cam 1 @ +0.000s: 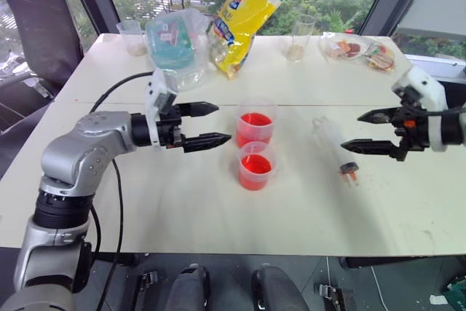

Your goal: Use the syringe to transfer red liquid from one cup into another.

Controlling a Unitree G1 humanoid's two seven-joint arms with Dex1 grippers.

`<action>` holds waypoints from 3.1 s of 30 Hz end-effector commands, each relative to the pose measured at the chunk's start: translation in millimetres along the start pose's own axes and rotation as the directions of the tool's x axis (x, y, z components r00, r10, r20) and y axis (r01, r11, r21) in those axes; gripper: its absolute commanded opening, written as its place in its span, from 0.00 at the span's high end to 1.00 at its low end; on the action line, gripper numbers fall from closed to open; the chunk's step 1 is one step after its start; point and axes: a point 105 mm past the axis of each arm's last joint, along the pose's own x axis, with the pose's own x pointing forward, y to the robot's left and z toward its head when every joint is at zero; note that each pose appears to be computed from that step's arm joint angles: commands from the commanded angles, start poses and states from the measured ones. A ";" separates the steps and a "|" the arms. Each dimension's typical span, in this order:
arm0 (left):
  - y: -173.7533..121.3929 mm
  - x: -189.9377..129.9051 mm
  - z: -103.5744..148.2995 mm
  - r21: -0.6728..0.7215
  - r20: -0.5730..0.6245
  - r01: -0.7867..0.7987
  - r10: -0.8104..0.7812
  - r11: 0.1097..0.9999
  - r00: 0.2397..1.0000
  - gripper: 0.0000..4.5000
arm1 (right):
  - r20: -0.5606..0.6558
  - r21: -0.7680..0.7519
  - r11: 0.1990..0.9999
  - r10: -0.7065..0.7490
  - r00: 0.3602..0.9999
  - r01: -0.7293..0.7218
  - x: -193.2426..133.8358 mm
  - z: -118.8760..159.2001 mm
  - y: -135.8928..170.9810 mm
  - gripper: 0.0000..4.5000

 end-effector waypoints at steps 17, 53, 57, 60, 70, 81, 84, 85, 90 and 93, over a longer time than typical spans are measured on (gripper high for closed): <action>-3.9 8.1 13.1 0.073 0.059 -0.027 0.023 0.997 0.998 0.00 | -0.289 0.325 0.906 -0.178 0.940 0.272 66.4 -32.7 -70.3 0.00; 25.7 -17.3 26.0 0.116 0.073 -0.144 0.136 0.983 0.988 0.00 | 0.601 0.264 0.961 -0.232 0.765 0.085 42.2 146.5 -39.5 0.69; 28.4 -16.1 27.6 0.132 0.062 -0.136 0.129 0.982 0.990 0.00 | 0.791 0.266 0.964 -0.222 0.571 0.006 31.6 170.7 -17.8 0.69; 28.3 -15.5 32.5 0.143 0.067 -0.132 0.123 0.981 0.990 0.00 | 0.850 0.263 0.964 -0.210 0.483 -0.044 38.1 172.7 -2.5 0.69; 33.4 -8.3 46.8 0.156 0.102 -0.128 0.113 0.979 0.988 0.00 | 0.898 0.166 0.984 -0.126 0.422 -0.061 96.5 129.0 48.1 0.69; 41.3 29.3 62.0 0.182 0.140 -0.053 0.028 0.982 0.990 0.00 | 0.865 0.128 0.991 -0.090 0.494 -0.045 131.5 98.0 69.1 0.69; 39.9 39.3 63.9 0.186 0.141 -0.018 -0.008 0.982 0.990 0.00 | 0.851 0.112 0.993 -0.076 0.519 -0.038 137.2 91.4 72.7 0.69; 38.8 42.9 64.3 0.187 0.142 -0.005 -0.022 0.982 0.990 0.00 | 0.848 0.108 0.993 -0.073 0.524 -0.037 138.3 90.0 73.0 0.69; 37.0 56.4 64.6 0.178 0.145 0.037 -0.063 0.983 0.987 0.00 | 0.841 0.091 0.995 -0.060 0.538 -0.031 141.4 87.4 74.6 0.69; 37.5 61.8 62.5 0.173 0.138 0.052 -0.077 0.984 0.987 0.00 | 0.840 0.090 0.996 -0.060 0.539 -0.029 141.6 87.6 74.6 0.69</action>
